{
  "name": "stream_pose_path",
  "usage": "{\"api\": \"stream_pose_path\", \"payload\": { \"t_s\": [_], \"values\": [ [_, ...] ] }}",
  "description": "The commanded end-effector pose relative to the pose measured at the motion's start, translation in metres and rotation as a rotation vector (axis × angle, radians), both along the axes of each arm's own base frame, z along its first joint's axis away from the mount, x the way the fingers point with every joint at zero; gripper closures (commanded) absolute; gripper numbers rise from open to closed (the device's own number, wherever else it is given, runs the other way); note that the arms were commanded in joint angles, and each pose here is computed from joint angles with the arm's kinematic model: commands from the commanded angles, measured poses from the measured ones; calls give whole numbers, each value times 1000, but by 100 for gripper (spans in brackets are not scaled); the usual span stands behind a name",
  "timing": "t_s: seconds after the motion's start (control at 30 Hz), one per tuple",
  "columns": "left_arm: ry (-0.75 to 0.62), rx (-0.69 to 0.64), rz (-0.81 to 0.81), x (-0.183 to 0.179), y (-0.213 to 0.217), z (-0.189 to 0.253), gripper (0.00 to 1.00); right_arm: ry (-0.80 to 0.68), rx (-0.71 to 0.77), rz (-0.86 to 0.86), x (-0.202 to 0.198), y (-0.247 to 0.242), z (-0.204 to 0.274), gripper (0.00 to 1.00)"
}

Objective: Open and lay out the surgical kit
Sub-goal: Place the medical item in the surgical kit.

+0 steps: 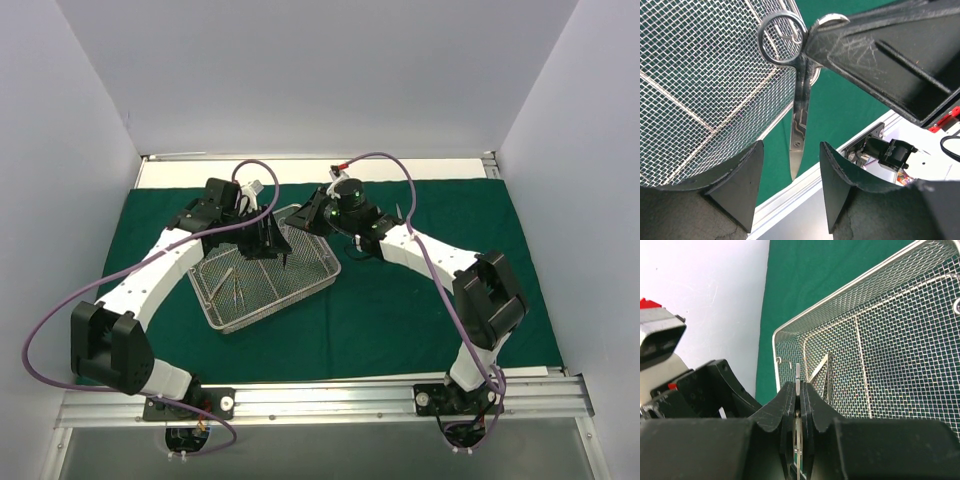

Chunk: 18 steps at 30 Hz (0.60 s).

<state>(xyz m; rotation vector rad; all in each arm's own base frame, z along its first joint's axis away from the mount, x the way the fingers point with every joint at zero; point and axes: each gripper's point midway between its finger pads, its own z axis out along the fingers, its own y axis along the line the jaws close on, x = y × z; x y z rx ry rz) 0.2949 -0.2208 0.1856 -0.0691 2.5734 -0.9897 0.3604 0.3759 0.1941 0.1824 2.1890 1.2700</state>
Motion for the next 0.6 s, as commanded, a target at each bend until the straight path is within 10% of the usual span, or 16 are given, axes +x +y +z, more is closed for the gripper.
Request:
{"api": "stream_pose_path", "payload": {
  "t_s": [0.0, 0.2, 0.43, 0.57],
  "values": [
    [-57, -44, -34, 2, -11, 17, 44, -90, 71, -23, 8, 3, 50, 100],
    [-43, -63, -73, -2, -20, 16, 53, -95, 74, -29, 8, 2, 55, 100],
    [-5, -92, -118, -7, -26, 17, 98, -117, 73, -38, 10, -7, 68, 100],
    [-50, -65, -123, -5, -20, 27, 98, -165, -53, -41, 8, -32, 65, 64]
  ]
}}
